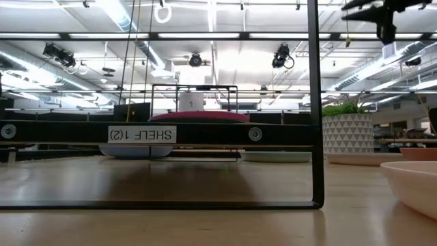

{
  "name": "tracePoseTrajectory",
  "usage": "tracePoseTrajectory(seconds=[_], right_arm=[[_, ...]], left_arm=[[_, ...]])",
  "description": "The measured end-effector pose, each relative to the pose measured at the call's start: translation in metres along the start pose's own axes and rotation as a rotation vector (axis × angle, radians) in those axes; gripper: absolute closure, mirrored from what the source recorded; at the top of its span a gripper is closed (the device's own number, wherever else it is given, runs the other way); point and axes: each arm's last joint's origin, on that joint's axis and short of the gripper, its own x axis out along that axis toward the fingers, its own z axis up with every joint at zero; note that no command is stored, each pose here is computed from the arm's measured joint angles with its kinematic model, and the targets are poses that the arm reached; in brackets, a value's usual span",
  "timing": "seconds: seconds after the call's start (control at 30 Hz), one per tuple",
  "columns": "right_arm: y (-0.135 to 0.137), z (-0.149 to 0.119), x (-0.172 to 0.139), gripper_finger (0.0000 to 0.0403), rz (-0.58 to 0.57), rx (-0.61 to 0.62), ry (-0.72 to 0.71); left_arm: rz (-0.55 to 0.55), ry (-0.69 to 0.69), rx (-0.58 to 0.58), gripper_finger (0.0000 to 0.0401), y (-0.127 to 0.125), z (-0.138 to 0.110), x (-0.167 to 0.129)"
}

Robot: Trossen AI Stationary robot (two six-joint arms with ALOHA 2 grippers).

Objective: Place and stack plates onto a shelf
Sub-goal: Put the gray plate on the shelf

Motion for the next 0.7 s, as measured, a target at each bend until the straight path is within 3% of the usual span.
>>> tracePoseTrajectory(seconds=[0.17,0.3,0.5,0.7], right_arm=[[0.008,0.010,-0.001,0.0308,0.088,0.023,-0.107],[0.009,0.010,0.003,0.0308,0.093,0.080,-0.092],[0.001,-0.013,0.033,0.0314,-0.041,0.046,0.203],[-0.013,-0.041,0.069,0.0318,-0.261,-0.092,0.494]], left_arm=[[0.014,-0.058,-0.099,0.0280,0.006,-0.028,-0.019],[0.031,-0.154,-0.198,0.0280,0.007,-0.041,-0.034],[0.098,-0.236,-0.246,0.0280,-0.002,-0.060,-0.041],[0.131,-0.259,-0.314,0.0280,-0.009,-0.084,-0.045]])
